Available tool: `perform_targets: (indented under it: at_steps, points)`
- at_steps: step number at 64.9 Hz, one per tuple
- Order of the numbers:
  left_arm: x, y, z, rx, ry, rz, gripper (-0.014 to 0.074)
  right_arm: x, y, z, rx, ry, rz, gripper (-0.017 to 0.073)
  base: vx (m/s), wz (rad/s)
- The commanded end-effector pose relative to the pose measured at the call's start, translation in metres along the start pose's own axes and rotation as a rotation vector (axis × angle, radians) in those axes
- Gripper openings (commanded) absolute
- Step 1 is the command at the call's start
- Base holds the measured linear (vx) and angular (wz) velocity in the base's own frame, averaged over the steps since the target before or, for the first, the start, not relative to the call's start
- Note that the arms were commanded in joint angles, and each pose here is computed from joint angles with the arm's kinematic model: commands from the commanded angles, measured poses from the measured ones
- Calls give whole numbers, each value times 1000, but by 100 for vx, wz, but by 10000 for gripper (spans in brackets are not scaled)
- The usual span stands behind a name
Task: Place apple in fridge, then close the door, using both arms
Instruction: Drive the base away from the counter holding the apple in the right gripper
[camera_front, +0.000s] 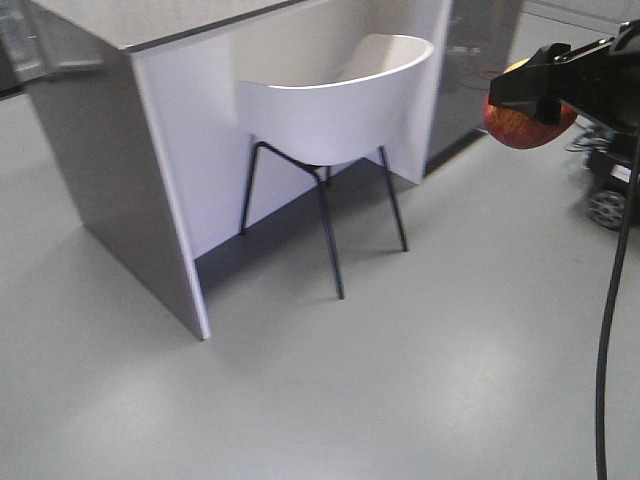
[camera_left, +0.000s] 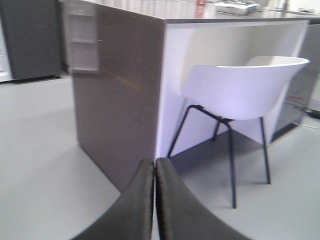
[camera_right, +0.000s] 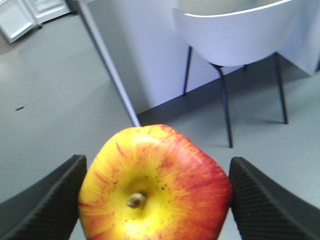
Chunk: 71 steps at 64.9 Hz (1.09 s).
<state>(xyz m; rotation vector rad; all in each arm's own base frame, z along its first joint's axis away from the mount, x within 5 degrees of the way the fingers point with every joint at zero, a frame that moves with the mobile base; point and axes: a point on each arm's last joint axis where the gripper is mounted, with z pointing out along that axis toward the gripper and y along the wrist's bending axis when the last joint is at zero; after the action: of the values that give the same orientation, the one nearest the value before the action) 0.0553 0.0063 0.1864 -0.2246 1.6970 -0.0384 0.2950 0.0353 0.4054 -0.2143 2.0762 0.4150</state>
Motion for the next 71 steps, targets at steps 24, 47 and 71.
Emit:
perform_targets:
  at_steps: [24, 47, 71]
  points:
    - [3, 0, 1, 17, -57, -1, -5, -17, 5, -17, 9, -121, -8, -5, 0, 55]
    - [3, 0, 1, 17, -57, -1, -5, -17, 6, -17, 9, -120, -8, -5, 1, 46]
    - [3, 0, 1, 18, -57, -1, -5, -17, 6, -17, 9, -120, -8, -5, 2, 39]
